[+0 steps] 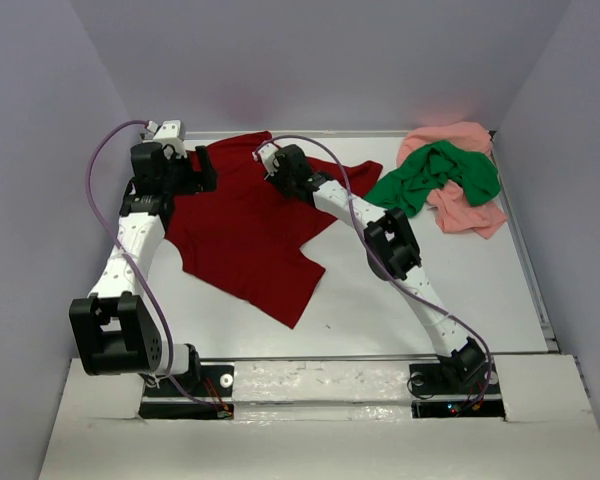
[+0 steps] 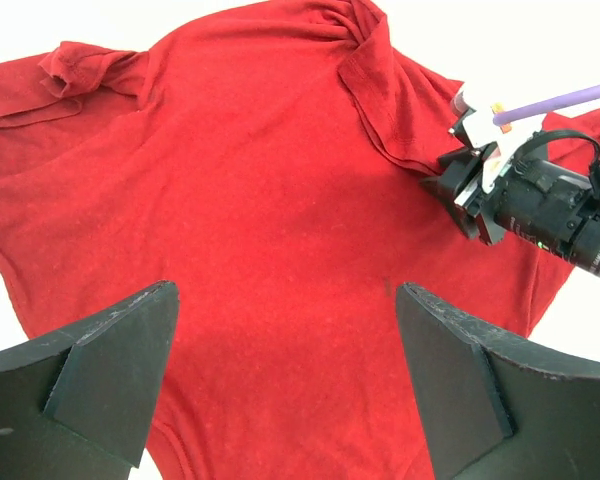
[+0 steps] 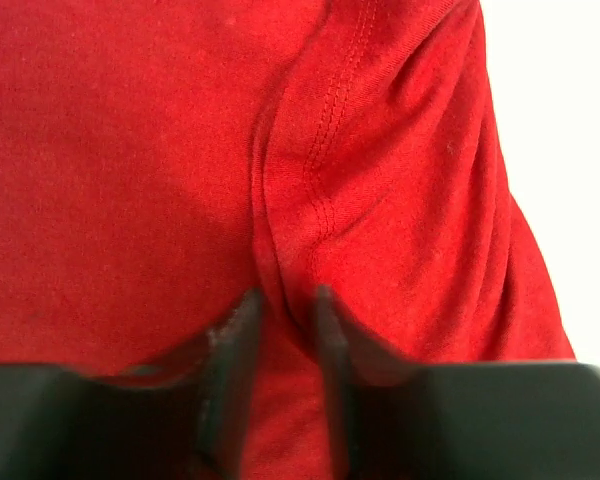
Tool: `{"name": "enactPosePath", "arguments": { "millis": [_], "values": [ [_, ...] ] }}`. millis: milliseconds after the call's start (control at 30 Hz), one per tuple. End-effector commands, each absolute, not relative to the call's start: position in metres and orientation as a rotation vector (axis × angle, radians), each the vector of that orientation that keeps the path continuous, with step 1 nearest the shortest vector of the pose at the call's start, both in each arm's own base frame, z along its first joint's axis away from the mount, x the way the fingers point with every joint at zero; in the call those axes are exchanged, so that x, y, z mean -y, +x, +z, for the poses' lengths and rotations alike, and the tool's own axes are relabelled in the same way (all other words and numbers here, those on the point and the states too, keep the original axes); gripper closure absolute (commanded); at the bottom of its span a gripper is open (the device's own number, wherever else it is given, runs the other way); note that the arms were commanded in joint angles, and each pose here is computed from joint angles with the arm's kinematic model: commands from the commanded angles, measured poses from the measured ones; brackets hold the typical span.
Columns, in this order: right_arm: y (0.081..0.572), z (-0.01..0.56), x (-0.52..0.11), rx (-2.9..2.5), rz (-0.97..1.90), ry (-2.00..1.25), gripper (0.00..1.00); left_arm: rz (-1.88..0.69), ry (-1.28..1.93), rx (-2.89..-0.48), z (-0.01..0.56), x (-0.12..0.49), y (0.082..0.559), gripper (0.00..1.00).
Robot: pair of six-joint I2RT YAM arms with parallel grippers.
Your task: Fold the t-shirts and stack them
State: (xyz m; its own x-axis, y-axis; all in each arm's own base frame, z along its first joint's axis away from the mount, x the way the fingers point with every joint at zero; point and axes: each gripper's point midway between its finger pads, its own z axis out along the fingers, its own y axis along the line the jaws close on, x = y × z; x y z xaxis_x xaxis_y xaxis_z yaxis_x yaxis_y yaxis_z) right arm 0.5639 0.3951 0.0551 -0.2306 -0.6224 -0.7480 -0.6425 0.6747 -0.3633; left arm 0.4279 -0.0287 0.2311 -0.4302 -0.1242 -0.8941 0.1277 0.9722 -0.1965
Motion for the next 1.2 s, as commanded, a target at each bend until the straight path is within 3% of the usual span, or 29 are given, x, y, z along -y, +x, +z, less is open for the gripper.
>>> {"name": "enactPosePath", "arguments": {
  "millis": [0, 67, 100, 300, 567, 867, 1033, 1167],
  "values": [
    [0.572, 0.071, -0.396, -1.902, 0.056, -0.938, 0.78, -0.271, 0.025, -1.908, 0.259, 0.030, 0.422, 0.02],
    [0.572, 0.070, -0.397, -1.910, 0.062, -0.928, 0.89, -0.269, 0.027, -1.903, 0.260, 0.030, 0.421, 0.02],
    [0.575, 0.068, -0.391, -1.918, 0.057, -0.917, 1.00, -0.269, 0.028, -1.902, 0.260, 0.030, 0.421, 0.02],
    [0.585, 0.078, -0.376, -1.926, 0.046, -0.849, 1.00, -0.272, 0.027, -1.912, 0.254, 0.030, 0.420, 0.02],
    [0.619, 0.168, -0.329, -1.827, -0.013, -0.652, 1.00, -0.287, 0.033, -1.904, 0.248, 0.033, 0.420, 0.02],
    [0.665, 0.264, -0.192, -1.744, -0.164, -0.345, 1.00, -0.327, 0.064, -1.903, 0.246, 0.041, 0.417, 0.02],
    [0.683, 0.264, -0.112, -1.762, -0.257, -0.223, 1.00, -0.350, 0.096, -1.888, 0.251, 0.049, 0.414, 0.02],
    [0.693, 0.227, -0.080, -1.824, -0.307, -0.218, 1.00, -0.367, 0.119, -1.884, 0.252, 0.057, 0.412, 0.02]
  ]
}}
